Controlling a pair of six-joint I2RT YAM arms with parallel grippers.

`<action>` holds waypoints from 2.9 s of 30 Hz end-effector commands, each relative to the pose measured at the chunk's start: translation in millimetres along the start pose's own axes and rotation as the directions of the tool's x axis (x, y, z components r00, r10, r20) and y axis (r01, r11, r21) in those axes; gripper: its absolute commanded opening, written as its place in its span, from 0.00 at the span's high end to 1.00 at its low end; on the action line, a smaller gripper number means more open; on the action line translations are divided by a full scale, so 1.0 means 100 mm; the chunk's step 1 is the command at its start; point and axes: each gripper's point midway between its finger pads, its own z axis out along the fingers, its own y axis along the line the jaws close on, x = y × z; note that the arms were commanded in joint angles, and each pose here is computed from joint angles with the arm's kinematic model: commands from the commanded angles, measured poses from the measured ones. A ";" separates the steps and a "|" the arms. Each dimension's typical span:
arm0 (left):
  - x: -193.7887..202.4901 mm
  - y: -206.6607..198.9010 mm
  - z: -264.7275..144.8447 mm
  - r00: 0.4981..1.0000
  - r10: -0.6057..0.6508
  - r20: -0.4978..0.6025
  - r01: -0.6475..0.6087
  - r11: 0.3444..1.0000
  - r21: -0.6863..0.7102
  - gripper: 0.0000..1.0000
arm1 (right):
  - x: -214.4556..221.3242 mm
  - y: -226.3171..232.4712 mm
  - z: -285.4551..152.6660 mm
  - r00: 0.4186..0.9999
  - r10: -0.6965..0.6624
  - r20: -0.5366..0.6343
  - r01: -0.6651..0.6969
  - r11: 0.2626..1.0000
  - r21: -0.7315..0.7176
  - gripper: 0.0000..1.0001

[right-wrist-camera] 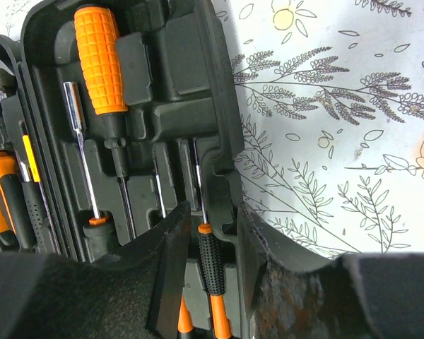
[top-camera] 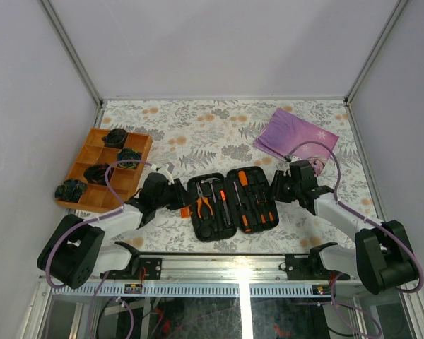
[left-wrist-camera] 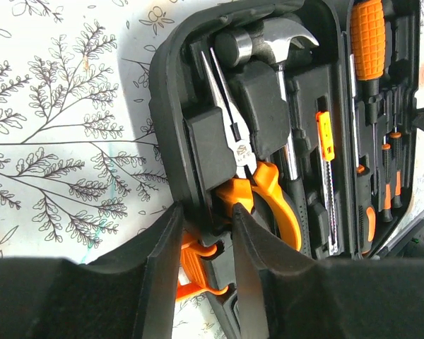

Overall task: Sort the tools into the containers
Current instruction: Adjust the storage box at the center of the board, then close the storage box at the center of the board.

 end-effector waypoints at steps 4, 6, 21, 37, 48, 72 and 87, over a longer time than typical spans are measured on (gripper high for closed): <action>-0.23 -0.43 -0.10 0.997 0.028 0.077 -0.040 0.986 0.162 1.00 | -0.10 0.13 -0.04 0.999 0.014 0.037 -0.011 0.997 -0.079 0.61; -0.25 -0.45 -0.13 0.996 0.028 0.084 -0.041 0.986 0.164 1.00 | -0.10 0.13 -0.05 0.999 0.015 0.036 -0.012 0.997 -0.080 0.60; -0.26 -0.41 -0.12 0.997 0.024 0.078 -0.034 0.990 0.135 1.00 | -0.46 -0.10 -0.29 0.982 -0.021 0.190 0.004 0.996 0.093 0.48; -0.16 -0.32 -0.01 0.999 0.016 0.040 -0.021 0.992 0.124 0.83 | -0.42 -0.45 -0.11 0.992 -0.017 0.126 -0.017 0.965 0.263 0.59; -0.06 -0.15 0.09 1.000 0.020 0.005 -0.020 0.997 0.072 0.80 | -0.31 -0.53 -0.03 0.997 0.002 0.081 -0.023 0.965 0.261 0.58; -0.21 -0.21 0.13 0.999 0.027 0.045 -0.031 0.997 0.076 0.58 | -0.41 -0.67 -0.14 0.995 0.000 0.102 -0.036 0.938 0.346 0.54; -0.05 -0.11 0.21 1.000 0.024 -0.013 -0.023 0.997 0.068 0.78 | -0.20 -0.39 0.15 0.998 -0.011 -0.065 0.021 0.987 0.157 0.55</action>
